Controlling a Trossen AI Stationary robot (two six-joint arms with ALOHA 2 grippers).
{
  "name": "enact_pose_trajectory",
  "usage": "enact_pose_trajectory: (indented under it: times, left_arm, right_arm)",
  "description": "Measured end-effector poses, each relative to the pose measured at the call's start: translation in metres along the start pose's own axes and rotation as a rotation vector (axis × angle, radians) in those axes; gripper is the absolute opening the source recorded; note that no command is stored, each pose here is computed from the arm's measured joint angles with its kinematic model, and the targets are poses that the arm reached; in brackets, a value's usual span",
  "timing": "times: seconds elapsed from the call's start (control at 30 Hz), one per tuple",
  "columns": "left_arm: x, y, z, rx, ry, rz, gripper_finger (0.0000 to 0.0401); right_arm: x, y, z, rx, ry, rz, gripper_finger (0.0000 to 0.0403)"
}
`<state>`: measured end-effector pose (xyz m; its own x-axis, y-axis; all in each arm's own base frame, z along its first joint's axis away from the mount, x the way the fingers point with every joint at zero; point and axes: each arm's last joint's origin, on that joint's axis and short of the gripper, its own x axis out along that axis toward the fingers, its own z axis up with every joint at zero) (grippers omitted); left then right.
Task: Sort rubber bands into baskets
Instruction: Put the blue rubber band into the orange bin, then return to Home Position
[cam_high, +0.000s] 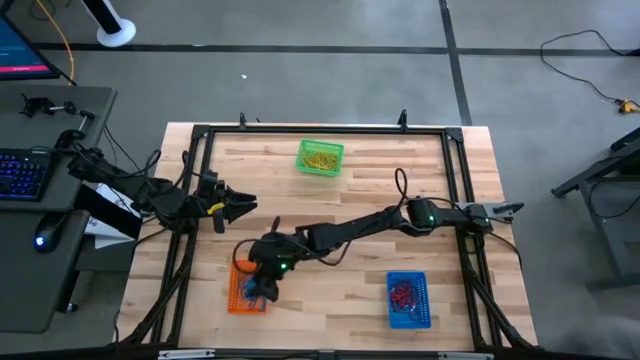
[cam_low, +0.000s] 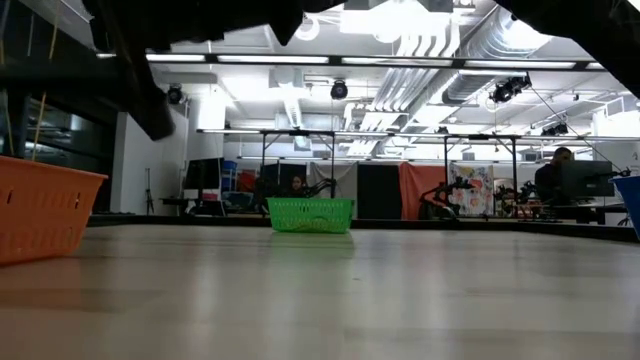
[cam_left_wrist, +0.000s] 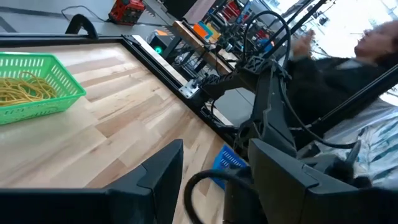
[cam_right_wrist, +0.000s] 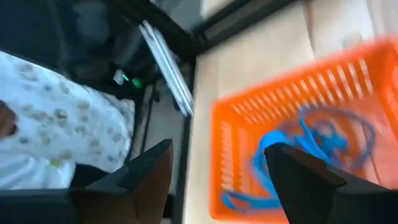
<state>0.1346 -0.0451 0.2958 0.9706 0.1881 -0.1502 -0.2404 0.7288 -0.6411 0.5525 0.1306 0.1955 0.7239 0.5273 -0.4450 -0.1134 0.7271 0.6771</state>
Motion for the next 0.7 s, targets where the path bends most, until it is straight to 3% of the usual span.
enact_pose_trajectory:
  times: [0.27,0.47,0.7]
  left_arm:
    - [0.0,0.0,0.0,0.006,0.0,0.0,0.0175]
    - [0.0,0.0,0.0,0.001,0.0,0.0,0.0175]
    - [0.0,0.0,0.0,-0.01,0.0,0.0,0.0175]
  right_arm:
    - [-0.001,-0.002,-0.001,-0.023,0.052,0.035,0.0245]
    - [-0.002,-0.009,-0.012,0.006,0.139,-0.056,0.0239]
    - [-0.011,0.004,-0.004,-0.151,0.11,-0.042,0.0231]
